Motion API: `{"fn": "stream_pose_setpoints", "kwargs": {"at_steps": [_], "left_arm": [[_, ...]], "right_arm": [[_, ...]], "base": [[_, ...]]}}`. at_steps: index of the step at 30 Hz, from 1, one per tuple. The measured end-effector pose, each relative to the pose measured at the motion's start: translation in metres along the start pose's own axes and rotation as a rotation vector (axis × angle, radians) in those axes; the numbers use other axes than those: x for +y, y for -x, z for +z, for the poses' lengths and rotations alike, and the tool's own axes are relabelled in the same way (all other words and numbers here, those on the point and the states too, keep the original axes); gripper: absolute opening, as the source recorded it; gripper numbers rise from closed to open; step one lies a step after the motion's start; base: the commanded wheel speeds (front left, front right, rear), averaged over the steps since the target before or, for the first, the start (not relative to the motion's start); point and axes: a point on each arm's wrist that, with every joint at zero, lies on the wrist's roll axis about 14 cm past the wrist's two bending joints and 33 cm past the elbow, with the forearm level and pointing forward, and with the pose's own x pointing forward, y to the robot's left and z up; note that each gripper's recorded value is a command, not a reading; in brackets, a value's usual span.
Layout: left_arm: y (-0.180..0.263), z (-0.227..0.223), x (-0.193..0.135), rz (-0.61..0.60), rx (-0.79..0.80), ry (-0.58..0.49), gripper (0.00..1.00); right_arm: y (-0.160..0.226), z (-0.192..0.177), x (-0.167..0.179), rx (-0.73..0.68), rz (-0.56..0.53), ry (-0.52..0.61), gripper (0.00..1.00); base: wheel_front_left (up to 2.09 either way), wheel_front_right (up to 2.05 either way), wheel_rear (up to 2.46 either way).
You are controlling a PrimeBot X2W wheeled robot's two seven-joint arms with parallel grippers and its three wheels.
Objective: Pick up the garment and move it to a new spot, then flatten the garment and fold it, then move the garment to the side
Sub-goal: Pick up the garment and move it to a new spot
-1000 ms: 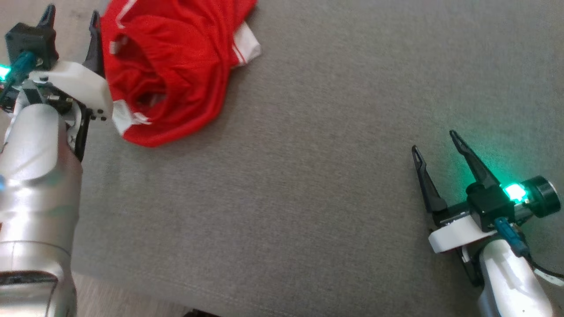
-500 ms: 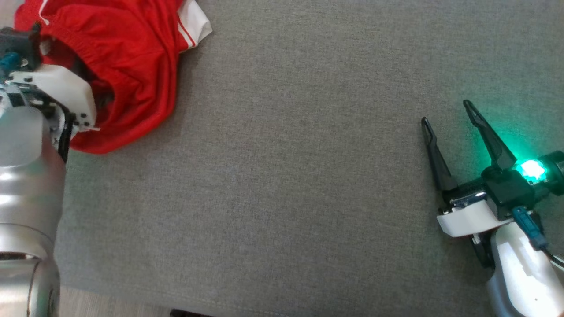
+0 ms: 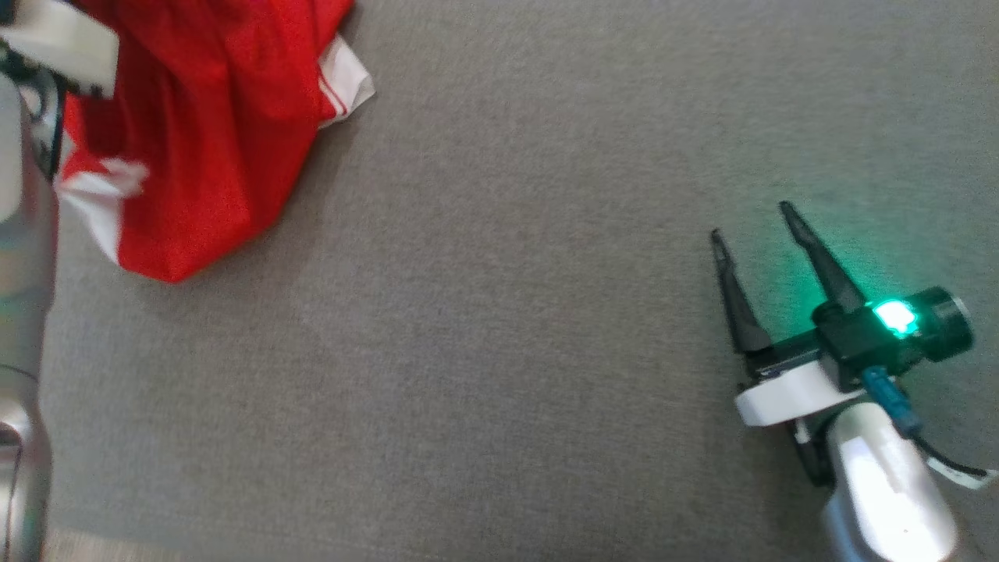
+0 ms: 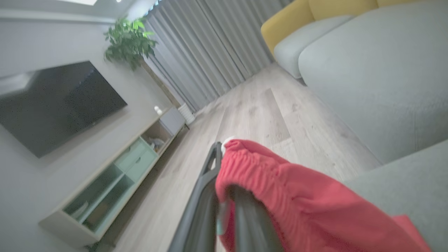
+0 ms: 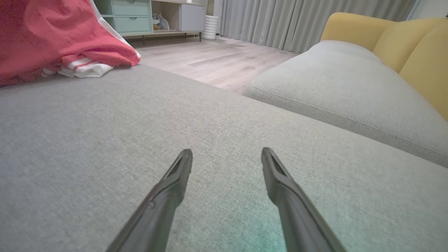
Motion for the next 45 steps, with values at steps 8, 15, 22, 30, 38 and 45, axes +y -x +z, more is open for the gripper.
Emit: {"fn": "stream_pose_setpoints", "kwargs": {"at_steps": [8, 15, 22, 30, 38, 45], "left_arm": [[0.003, 0.129, -0.004, -0.075, -0.344, -0.096, 0.0], [0.018, 0.242, -0.048, -0.192, -0.616, -0.107, 0.0], [0.043, 0.329, -0.111, -0.328, -0.815, -0.102, 0.0], [0.099, 0.413, -0.205, -0.539, -1.045, -0.063, 0.0], [0.169, 0.325, -0.353, -0.978, -0.957, -0.033, 0.0], [0.252, 0.177, -0.42, -1.257, -0.623, 0.015, 0.01]], "right_arm": [[0.035, 0.042, -0.016, -0.075, -0.109, -0.032, 1.0], [0.101, 0.056, -0.045, -0.107, -0.278, -0.093, 1.0], [0.172, 0.073, -0.079, -0.173, -0.485, -0.107, 1.0], [0.242, 0.074, -0.102, -0.198, -0.683, -0.118, 1.0], [0.25, 0.059, -0.102, -0.152, -0.716, -0.147, 1.0], [0.23, 0.056, -0.094, -0.138, -0.655, -0.158, 1.0]], "base": [[0.0, 0.0, 0.0], [0.0, 0.0, 0.0], [0.0, 0.0, 0.0], [0.0, 0.0, 0.0], [0.0, 0.0, 0.0], [0.0, 0.0, 0.0]]}}
